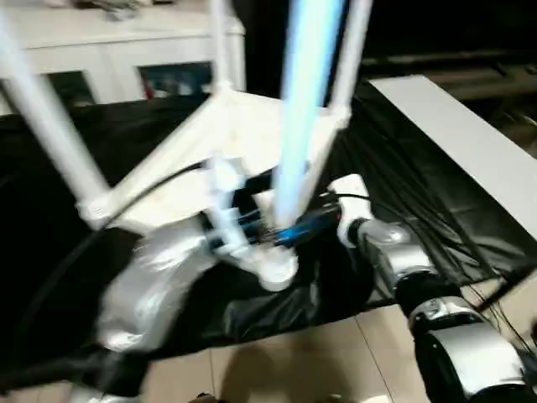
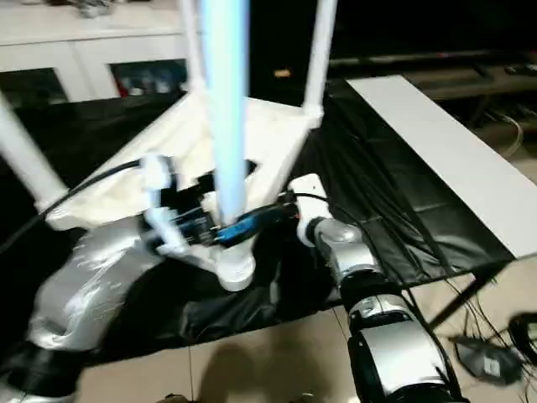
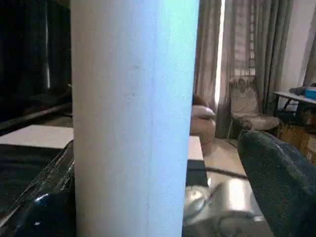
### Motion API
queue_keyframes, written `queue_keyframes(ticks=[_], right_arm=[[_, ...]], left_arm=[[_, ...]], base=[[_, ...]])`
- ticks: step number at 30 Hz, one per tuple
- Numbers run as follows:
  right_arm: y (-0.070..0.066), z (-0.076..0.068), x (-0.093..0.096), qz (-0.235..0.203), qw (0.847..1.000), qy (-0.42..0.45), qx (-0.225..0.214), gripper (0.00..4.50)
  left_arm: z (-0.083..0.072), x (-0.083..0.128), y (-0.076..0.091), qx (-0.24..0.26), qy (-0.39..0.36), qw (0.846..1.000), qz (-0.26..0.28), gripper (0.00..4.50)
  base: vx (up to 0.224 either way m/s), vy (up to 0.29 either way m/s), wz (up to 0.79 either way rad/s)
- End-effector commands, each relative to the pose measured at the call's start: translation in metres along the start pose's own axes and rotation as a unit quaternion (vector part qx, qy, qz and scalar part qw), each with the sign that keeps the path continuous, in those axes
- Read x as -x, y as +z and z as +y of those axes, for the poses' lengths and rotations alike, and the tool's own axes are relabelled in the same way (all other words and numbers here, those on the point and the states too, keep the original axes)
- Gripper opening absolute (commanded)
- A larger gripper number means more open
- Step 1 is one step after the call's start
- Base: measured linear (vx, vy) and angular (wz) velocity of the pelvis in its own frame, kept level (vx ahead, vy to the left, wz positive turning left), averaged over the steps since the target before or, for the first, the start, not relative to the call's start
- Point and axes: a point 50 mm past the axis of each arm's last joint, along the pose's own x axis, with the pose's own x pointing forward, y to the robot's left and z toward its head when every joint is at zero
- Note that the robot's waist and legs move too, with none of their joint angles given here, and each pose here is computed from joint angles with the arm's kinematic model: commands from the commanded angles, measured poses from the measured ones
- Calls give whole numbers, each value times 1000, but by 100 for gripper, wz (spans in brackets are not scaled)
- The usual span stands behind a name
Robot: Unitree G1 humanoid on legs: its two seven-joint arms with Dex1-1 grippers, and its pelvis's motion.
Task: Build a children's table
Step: Rotate table base
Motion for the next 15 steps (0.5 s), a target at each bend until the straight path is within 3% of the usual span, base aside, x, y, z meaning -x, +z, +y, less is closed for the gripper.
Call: queue_keyframes(ticks=[1, 5, 10, 12, 15], right_arm=[[20, 33, -14, -38, 996, 81, 18, 381], [23, 33, -16, -45, 996, 72, 23, 381], [30, 36, -18, -71, 995, 65, 18, 381], [35, 29, -17, -90, 996, 25, 11, 381], [39, 19, -13, -110, 994, -8, -8, 381]], left_arm=[[-7, -24, -4, -2, -23, 1000, 4, 447], [-1, -32, -5, -21, -2, 1000, 1, 447], [25, -37, -13, -84, 73, 993, 37, 447], [47, -34, -16, -126, 143, 979, 68, 447], [61, -30, -17, -146, 190, 967, 82, 447]], base=[[60, -8, -6], [13, -2, -1], [0, 0, 0], [0, 0, 0], [0, 0, 0]])
